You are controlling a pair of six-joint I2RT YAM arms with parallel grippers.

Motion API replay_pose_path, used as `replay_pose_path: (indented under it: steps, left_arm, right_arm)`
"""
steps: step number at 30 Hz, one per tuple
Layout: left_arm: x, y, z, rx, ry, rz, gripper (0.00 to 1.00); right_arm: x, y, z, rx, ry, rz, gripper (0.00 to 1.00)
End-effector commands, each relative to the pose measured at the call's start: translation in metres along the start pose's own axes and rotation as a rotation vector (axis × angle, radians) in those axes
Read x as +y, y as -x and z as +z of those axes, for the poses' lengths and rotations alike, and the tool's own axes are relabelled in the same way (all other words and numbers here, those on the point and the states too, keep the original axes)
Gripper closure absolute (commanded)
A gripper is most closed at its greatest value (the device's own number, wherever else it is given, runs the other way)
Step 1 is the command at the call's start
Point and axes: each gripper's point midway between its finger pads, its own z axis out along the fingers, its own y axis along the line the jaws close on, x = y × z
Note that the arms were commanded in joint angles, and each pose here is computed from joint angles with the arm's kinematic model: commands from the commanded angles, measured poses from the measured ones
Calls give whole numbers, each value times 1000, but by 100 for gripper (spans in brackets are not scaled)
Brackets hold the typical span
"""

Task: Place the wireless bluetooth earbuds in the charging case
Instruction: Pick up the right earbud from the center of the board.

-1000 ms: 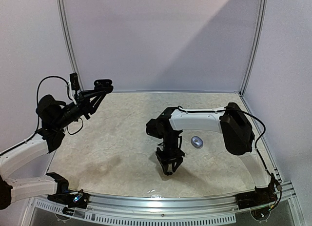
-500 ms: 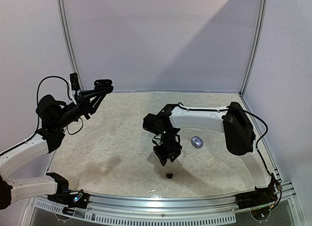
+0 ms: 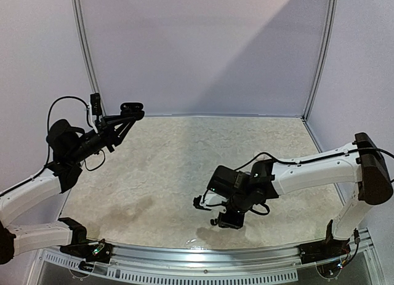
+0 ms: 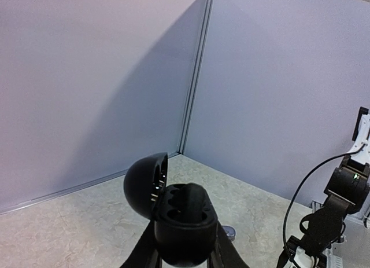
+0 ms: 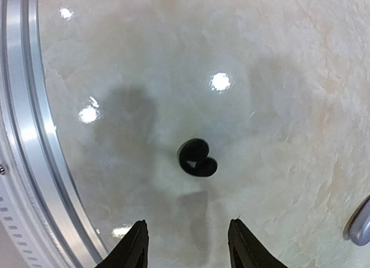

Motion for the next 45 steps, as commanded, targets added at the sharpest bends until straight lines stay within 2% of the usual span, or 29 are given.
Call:
replay_pose_path:
  steps: [1, 10, 25, 40, 45]
  left_arm:
    - [-3, 7, 1, -5, -10, 27, 100]
    - [-2, 6, -1, 0, 1, 42, 100]
    - [1, 1, 0, 14, 2, 32, 100]
    - [2, 0, 2, 21, -1, 25, 100]
    - [1, 1, 2, 20, -3, 26, 100]
  right_arm:
    - [-9, 32, 5, -137, -45, -165, 56]
    - [20, 25, 30, -83, 36, -349, 75]
    - [9, 6, 47, -22, -31, -318, 80]
    - [2, 5, 55, -4, -55, -339, 77]
    - [-7, 4, 56, 3, -83, -333, 79]
